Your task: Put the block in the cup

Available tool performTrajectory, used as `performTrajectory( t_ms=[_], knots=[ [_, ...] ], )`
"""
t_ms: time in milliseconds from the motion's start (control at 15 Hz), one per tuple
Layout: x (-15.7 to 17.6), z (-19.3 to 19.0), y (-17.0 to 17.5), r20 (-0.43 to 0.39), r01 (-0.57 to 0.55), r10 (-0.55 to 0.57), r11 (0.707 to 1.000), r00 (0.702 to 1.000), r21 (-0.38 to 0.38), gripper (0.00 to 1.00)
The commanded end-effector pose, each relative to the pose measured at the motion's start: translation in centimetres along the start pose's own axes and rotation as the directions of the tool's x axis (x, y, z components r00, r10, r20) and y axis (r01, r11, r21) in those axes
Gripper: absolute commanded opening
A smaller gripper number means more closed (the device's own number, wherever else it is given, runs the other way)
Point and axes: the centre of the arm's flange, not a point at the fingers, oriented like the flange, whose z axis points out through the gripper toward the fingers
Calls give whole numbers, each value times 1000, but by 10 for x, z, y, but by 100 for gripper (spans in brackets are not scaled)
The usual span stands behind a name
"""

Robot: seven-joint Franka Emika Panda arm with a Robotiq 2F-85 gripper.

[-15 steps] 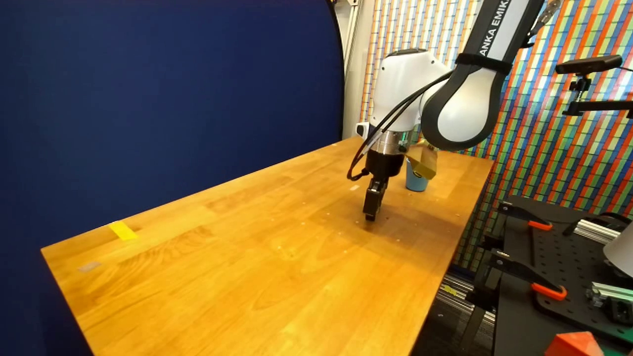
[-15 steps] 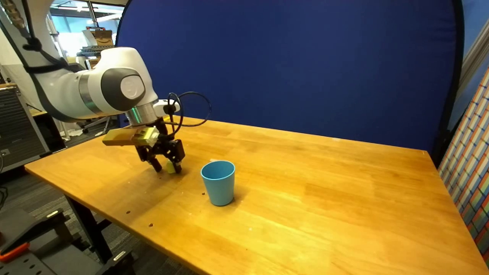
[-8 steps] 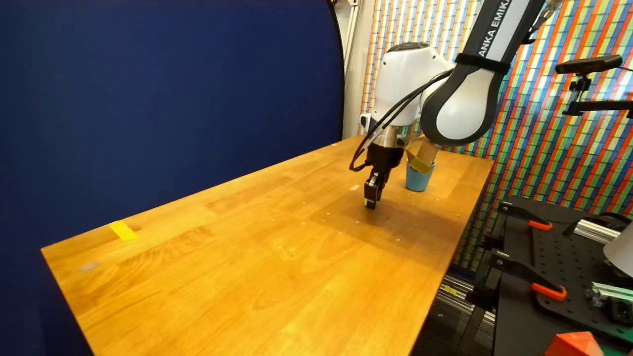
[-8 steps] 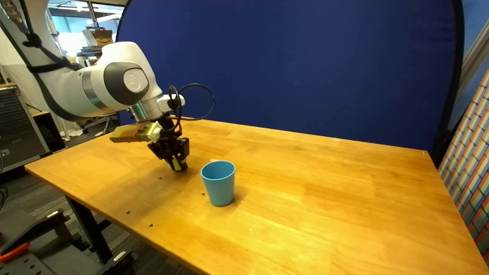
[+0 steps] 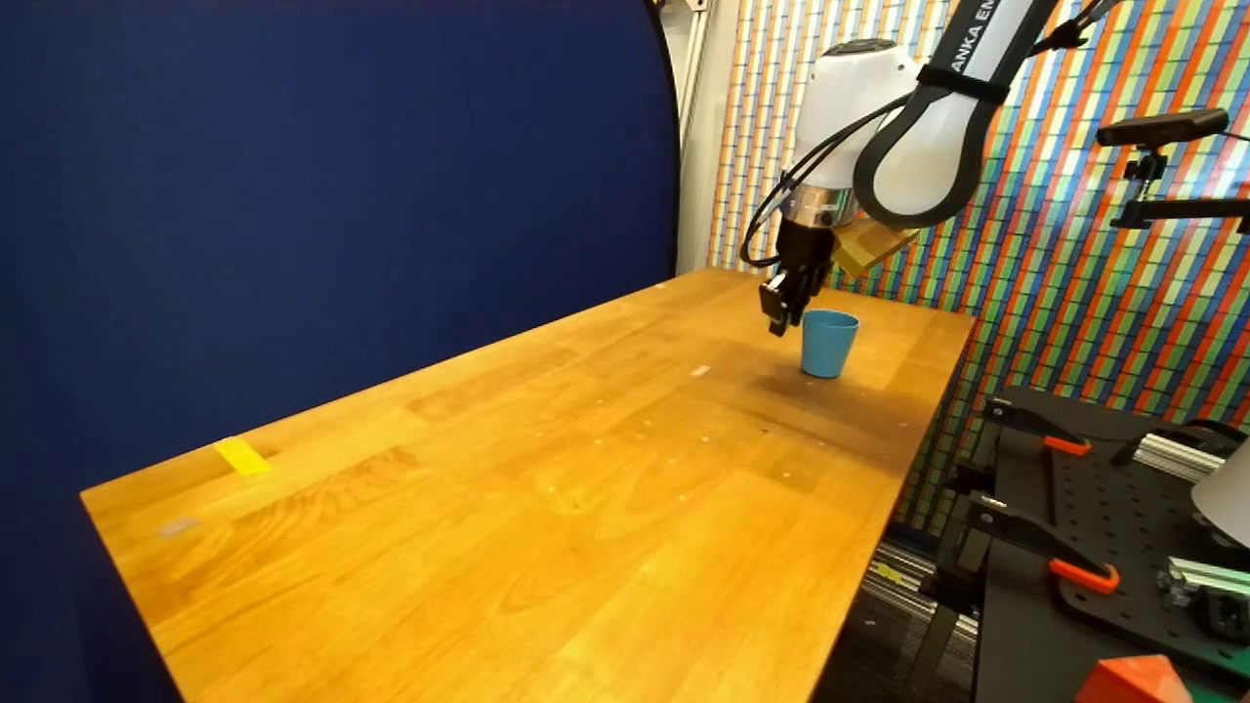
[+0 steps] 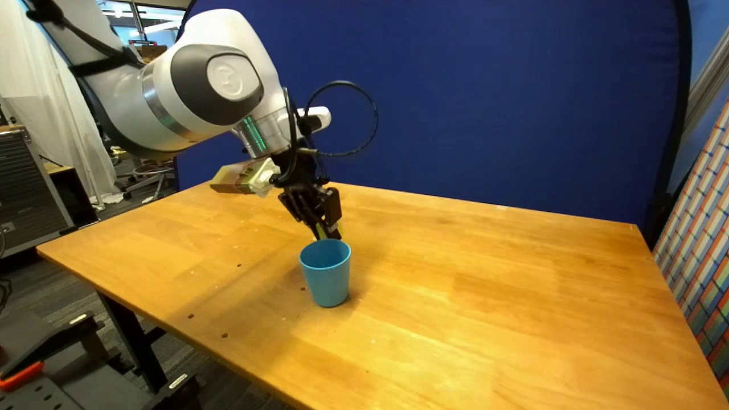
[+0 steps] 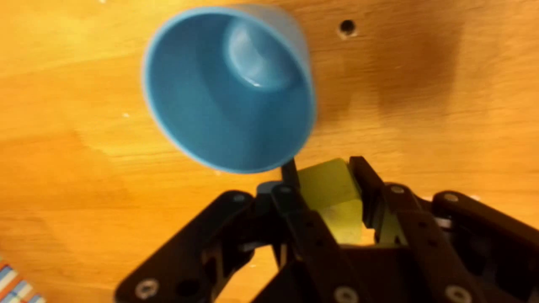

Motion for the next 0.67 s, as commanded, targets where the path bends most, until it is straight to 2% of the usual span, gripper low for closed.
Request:
performTrajectory(
  t_ms=[0,333,600],
  knots=[
    [-18,-57,45,-45,-123,123,992,991,-9,19],
    [-23,-79,79,-87,-191,190,982,978,5,19],
    [-25,-65,80,-33,-184,188,979,982,92,19]
  ],
)
